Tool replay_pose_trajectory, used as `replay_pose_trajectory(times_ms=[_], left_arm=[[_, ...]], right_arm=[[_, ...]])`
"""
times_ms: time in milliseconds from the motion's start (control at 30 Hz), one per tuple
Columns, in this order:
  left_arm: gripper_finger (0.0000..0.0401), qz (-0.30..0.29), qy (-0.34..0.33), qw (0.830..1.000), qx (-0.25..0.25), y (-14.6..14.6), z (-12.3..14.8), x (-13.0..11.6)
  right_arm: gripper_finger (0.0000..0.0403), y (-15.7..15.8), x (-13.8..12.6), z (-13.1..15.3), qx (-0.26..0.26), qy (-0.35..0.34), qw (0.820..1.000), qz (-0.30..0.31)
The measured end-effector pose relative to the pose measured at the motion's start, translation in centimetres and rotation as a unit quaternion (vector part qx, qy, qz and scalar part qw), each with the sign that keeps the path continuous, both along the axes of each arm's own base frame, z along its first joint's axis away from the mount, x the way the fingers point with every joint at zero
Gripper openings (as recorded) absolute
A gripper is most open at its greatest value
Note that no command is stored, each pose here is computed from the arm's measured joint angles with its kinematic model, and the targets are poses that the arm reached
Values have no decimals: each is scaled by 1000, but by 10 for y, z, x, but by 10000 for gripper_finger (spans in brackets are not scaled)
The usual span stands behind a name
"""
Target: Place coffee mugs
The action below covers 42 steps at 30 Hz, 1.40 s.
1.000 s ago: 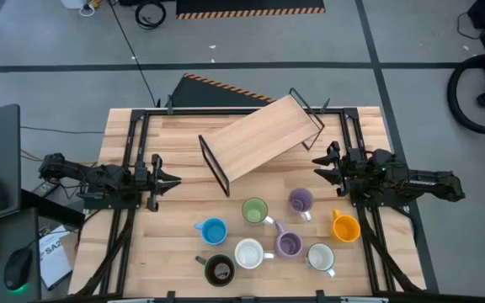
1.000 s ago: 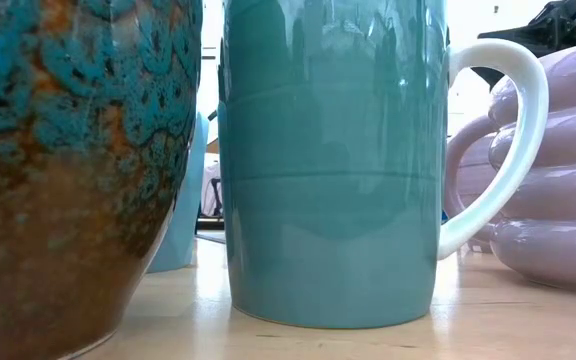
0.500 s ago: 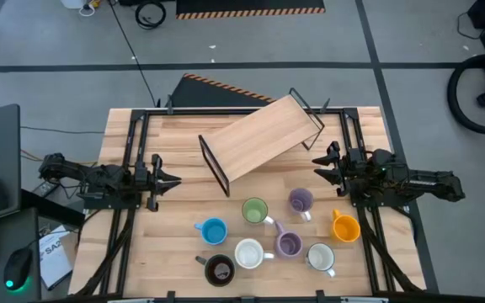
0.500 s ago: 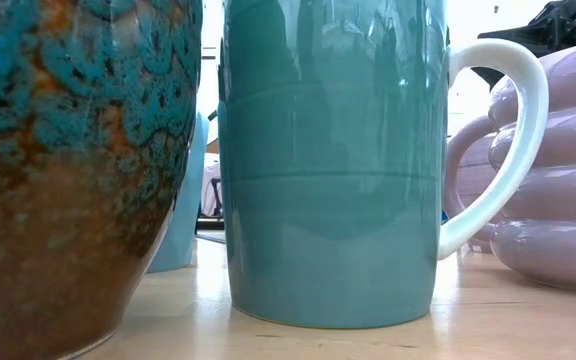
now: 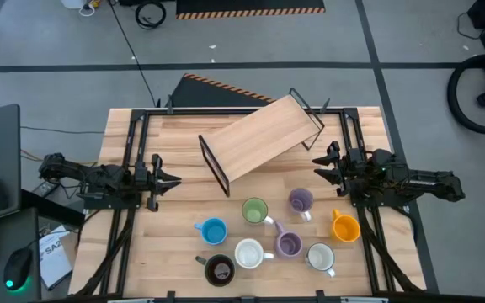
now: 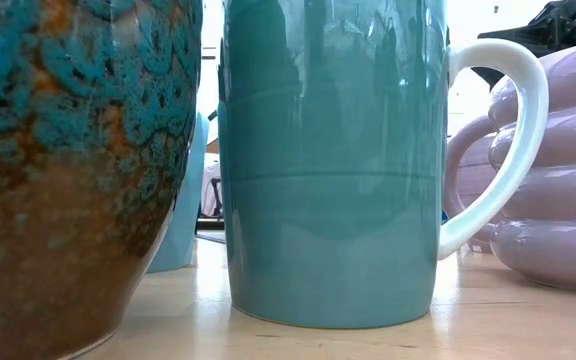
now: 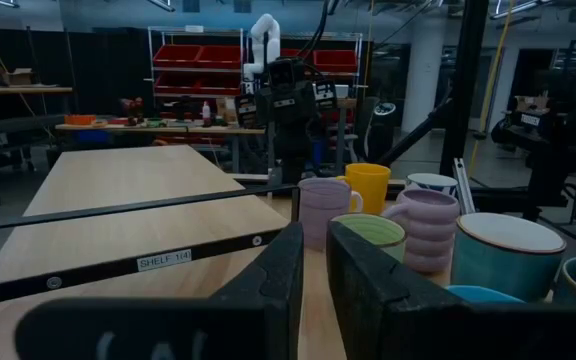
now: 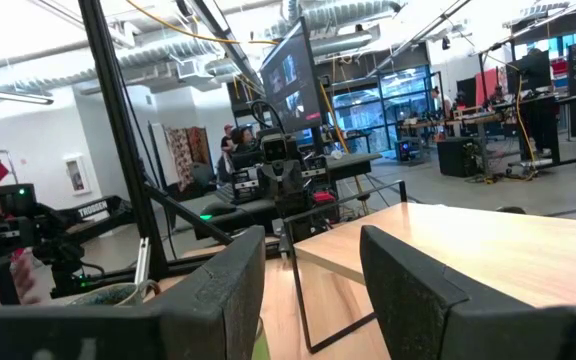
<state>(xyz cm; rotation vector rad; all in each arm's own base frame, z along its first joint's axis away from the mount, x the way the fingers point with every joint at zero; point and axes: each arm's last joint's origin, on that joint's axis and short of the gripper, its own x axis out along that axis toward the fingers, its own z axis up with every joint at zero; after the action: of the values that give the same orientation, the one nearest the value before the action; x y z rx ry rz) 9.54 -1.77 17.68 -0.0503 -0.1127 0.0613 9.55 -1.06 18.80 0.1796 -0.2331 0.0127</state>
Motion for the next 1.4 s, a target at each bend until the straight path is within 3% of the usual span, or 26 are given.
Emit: replay_pose_trajectory(times_ms=[300, 600, 833, 967, 1233, 1400], left_arm=[[54, -1, -1, 1000, -6, 0, 0, 0], [54, -8, -42, 997, -63, 0, 8, -1], [54, -11, -118, 989, -85, 2, 22, -5], [54, 16, -176, 979, -102, 5, 33, -10], [54, 75, -195, 978, -22, 7, 39, -14], [54, 95, -204, 974, -13, 9, 48, -17]], right_arm=[[172, -5, -2, 5, 12, -30, 995, -90], [172, -6, -7, 18, 77, -111, 986, -99], [172, -7, -7, 18, 123, -113, 981, -96], [171, -8, -5, 23, 139, -62, 982, -113], [170, -9, 5, 48, 143, 76, 978, -131], [170, -7, 15, 71, 140, 164, 972, -89]])
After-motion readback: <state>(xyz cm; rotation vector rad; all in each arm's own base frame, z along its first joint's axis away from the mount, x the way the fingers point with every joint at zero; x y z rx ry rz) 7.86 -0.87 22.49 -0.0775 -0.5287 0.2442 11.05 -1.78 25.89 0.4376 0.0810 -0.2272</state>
